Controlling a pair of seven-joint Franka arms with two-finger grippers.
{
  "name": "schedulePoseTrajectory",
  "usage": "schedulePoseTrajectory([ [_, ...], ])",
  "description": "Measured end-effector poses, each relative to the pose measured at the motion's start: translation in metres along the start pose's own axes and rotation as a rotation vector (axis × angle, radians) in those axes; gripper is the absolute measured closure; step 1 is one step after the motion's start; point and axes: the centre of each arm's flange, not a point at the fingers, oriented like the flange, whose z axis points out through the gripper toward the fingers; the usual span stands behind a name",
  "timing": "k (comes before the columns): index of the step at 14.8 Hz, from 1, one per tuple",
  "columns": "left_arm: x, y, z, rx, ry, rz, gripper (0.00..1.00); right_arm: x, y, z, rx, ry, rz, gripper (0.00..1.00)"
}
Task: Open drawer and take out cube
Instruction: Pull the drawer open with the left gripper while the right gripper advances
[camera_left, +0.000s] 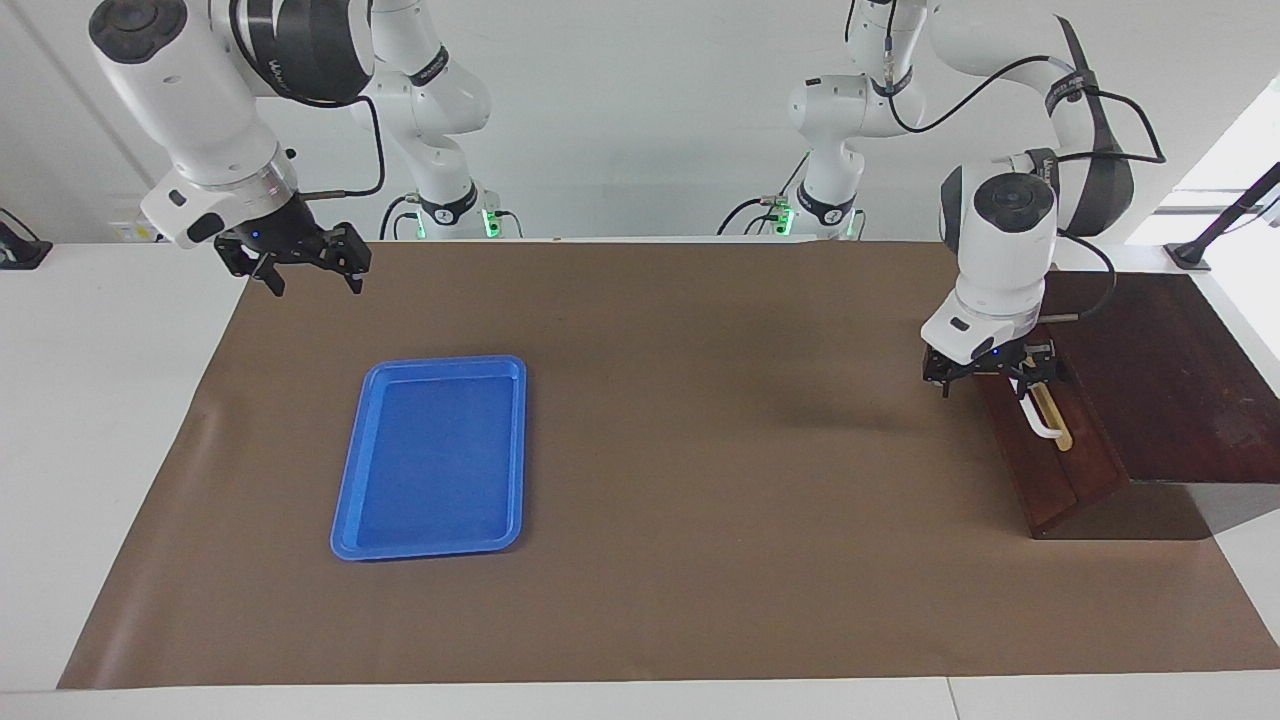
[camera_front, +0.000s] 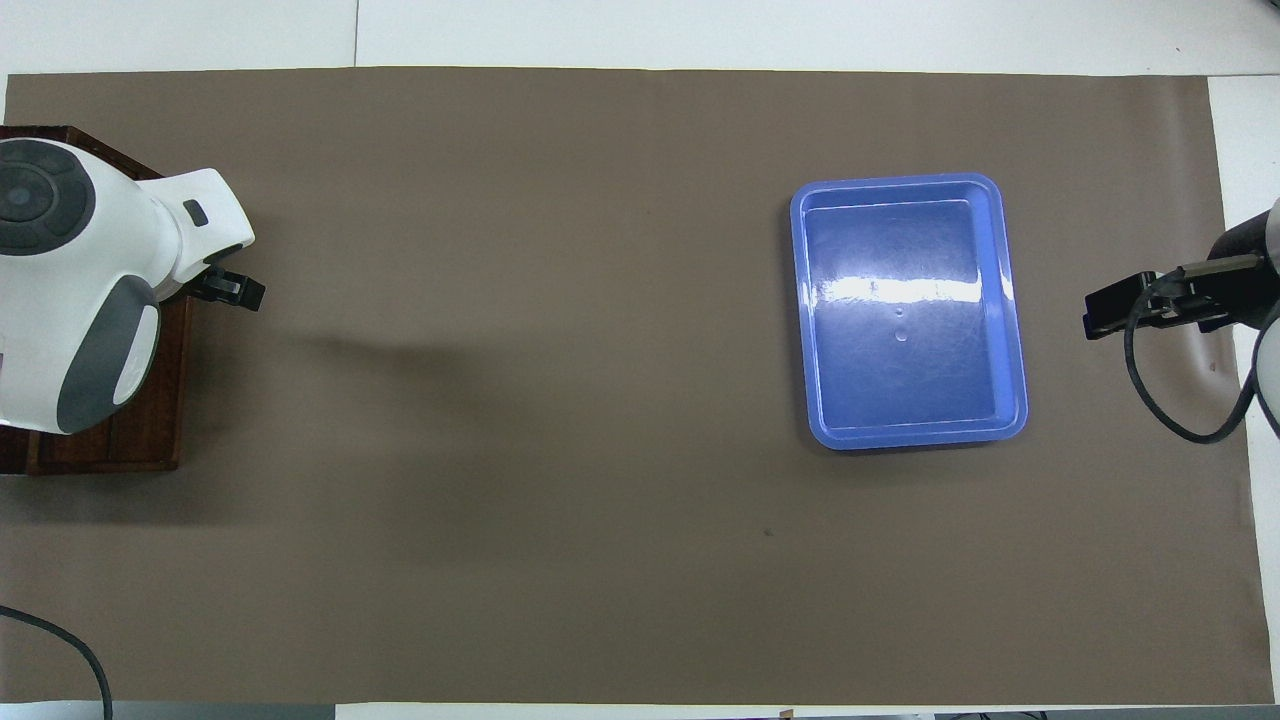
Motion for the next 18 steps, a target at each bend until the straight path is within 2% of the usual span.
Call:
schedulePoseTrajectory([
  [4,-0.005,-0.005,0.010,0.028,0.009,0.075,0.00,0.000,0.000,0.000,0.000,0.000,0.000,0.00],
  [12,-0.024,-0.035,0.033,0.021,-0.005,0.033,0.00,-0.002,0.003,0.001,0.001,-0.018,0.005,0.00],
  [15,-0.031,-0.024,0.046,0.011,0.015,0.040,0.00,-0.003,-0.004,0.004,0.011,-0.023,-0.078,0.00],
  [18,-0.031,-0.009,0.051,0.002,0.024,-0.014,0.00,-0.005,-0.013,0.013,0.035,-0.020,-0.191,0.00],
])
